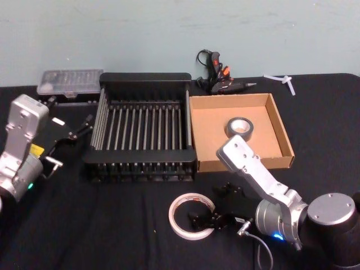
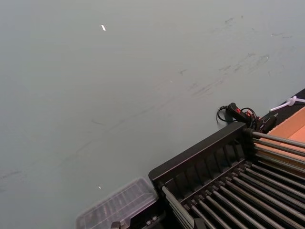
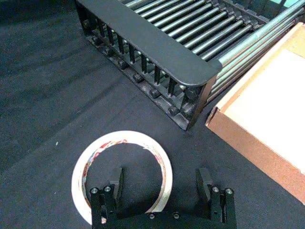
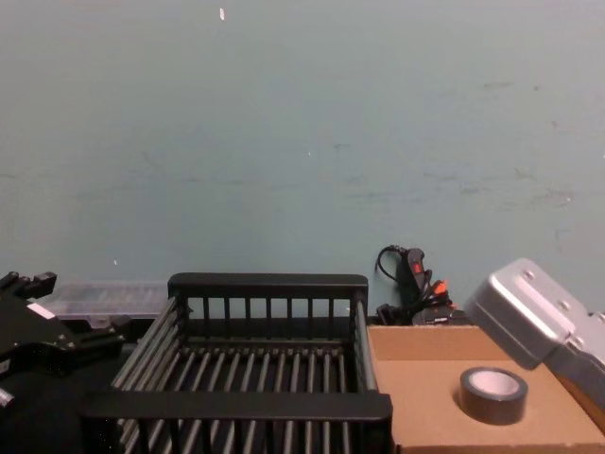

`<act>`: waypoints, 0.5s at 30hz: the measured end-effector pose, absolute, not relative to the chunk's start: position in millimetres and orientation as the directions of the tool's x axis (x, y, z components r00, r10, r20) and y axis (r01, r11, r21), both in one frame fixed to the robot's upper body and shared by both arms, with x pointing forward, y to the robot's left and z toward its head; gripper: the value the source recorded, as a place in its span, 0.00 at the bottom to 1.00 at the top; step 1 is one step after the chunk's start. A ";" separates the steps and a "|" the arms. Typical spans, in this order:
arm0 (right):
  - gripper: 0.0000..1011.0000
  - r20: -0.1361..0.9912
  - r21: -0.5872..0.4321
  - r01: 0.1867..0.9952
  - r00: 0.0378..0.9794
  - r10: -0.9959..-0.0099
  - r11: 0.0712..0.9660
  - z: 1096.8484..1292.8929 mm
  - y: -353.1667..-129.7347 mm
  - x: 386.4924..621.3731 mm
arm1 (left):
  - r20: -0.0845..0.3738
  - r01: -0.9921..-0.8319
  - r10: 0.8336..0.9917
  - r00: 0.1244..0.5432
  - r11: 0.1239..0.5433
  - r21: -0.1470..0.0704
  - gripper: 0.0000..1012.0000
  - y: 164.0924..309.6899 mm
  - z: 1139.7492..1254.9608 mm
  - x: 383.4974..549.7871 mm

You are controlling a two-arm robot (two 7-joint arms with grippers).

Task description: Pick up the white tape and place it into the black box , Pick up the silver tape and place it into the brown box.

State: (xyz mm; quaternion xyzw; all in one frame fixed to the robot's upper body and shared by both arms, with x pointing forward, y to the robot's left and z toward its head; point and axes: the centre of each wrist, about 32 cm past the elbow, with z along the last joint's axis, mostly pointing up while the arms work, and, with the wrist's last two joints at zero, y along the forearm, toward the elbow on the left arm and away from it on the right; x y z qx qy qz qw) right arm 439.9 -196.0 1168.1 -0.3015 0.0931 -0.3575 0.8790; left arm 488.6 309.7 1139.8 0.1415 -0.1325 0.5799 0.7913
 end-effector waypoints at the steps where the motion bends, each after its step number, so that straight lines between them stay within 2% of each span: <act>1: 0.99 0.052 -0.597 0.572 0.727 -0.685 0.563 1168.1 -196.0 439.9 | 0.374 -0.955 0.880 0.292 0.287 0.070 0.99 309.7 1139.8 488.6; 15: 0.97 0.053 -0.597 0.574 0.726 -0.686 0.561 1168.1 -196.3 439.9 | 0.374 -0.955 0.880 0.292 0.287 0.070 0.99 309.7 1139.8 488.6</act>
